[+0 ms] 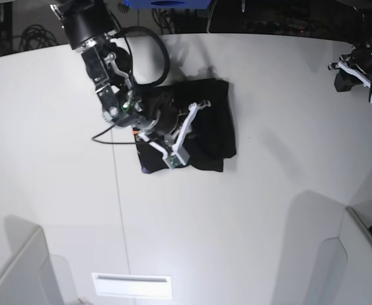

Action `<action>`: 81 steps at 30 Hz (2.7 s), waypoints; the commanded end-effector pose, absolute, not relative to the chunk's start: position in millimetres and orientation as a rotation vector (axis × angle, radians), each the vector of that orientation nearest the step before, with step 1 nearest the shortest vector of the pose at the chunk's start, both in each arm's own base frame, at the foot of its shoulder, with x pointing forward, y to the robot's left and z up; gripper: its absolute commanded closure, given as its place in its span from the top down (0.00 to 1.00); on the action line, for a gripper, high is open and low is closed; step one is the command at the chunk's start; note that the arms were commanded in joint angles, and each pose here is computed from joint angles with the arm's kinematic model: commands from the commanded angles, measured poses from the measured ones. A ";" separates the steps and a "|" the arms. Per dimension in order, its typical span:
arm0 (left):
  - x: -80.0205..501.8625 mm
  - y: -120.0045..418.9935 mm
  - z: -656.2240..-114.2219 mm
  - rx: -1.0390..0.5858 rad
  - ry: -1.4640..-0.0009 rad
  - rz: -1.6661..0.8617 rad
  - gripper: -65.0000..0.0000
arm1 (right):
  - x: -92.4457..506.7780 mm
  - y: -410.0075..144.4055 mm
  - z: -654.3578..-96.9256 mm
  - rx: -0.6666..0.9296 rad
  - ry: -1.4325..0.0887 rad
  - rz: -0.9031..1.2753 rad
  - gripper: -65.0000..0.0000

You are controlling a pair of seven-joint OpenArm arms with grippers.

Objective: Fold the T-shirt properly
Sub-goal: 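Release the folded end and withdraw the right gripper, then press and tuck the folded bundle's edge with the left gripper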

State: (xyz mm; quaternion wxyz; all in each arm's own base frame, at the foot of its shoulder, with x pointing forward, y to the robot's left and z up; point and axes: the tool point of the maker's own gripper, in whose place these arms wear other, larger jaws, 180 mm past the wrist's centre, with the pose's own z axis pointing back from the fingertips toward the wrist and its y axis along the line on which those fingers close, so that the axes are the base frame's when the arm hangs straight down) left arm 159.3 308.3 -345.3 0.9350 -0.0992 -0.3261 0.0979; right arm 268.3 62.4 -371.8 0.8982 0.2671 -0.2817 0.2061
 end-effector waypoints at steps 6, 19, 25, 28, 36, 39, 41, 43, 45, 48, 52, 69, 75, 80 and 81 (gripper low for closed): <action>179.3 270.1 -347.3 -0.295 -0.677 0.105 0.00 | 241.8 103.6 -369.6 0.632 -0.573 0.530 0.00; 209.4 190.1 -339.9 -0.483 -0.756 0.053 0.57 | 276.6 -25.2 -322.1 0.486 -0.819 0.248 0.00; 236.2 133.3 -332.4 -0.635 -0.803 0.041 1.00 | 271.6 -74.8 -331.9 0.404 -0.827 0.248 0.00; 249.7 102.7 -333.9 -0.722 -0.796 0.030 1.00 | 270.0 -94.1 -333.6 0.372 -0.834 0.230 0.00; 261.3 89.2 -395.4 -0.785 -0.563 0.253 1.00 | 263.7 -128.7 -336.1 0.310 -0.841 0.218 0.00; 266.7 88.8 -392.7 -0.788 -0.572 0.250 1.00 | 262.5 -133.4 -336.4 0.301 -0.839 0.221 0.00; 268.6 88.2 -392.4 -0.791 -0.574 0.251 1.00 | 262.5 -133.7 -336.0 0.301 -0.843 0.221 0.00; 272.4 85.7 -393.4 -0.800 -0.571 0.258 1.00 | 262.5 -133.7 -336.0 0.301 -0.843 0.221 0.00; 270.0 83.8 -402.0 -0.807 -0.543 0.276 1.00 | 262.4 -133.2 -336.1 0.302 -0.843 0.222 0.00; 266.1 73.4 -411.4 -0.816 -0.499 0.260 1.00 | 262.9 -133.2 -335.7 0.302 -0.844 0.222 0.00; 256.7 65.2 -429.1 -0.717 -0.445 0.166 0.83 | 263.2 -133.7 -335.4 0.301 -0.846 0.221 0.00; 252.5 88.0 -440.2 -0.534 -0.393 -0.057 0.00 | 265.7 -152.0 -333.1 0.267 -0.861 0.177 0.00; 258.4 97.8 -445.4 -0.280 -0.349 -0.360 0.00 | 264.0 -182.8 -343.8 0.221 -0.839 0.095 0.00; 267.2 84.1 -438.2 -0.084 -0.366 -0.736 0.00 | 258.4 -204.1 -364.4 0.204 -0.786 0.026 0.00; 269.0 79.9 -437.0 -0.043 -0.372 -0.810 0.00 | 257.0 -206.8 -367.8 0.202 -0.777 0.015 0.00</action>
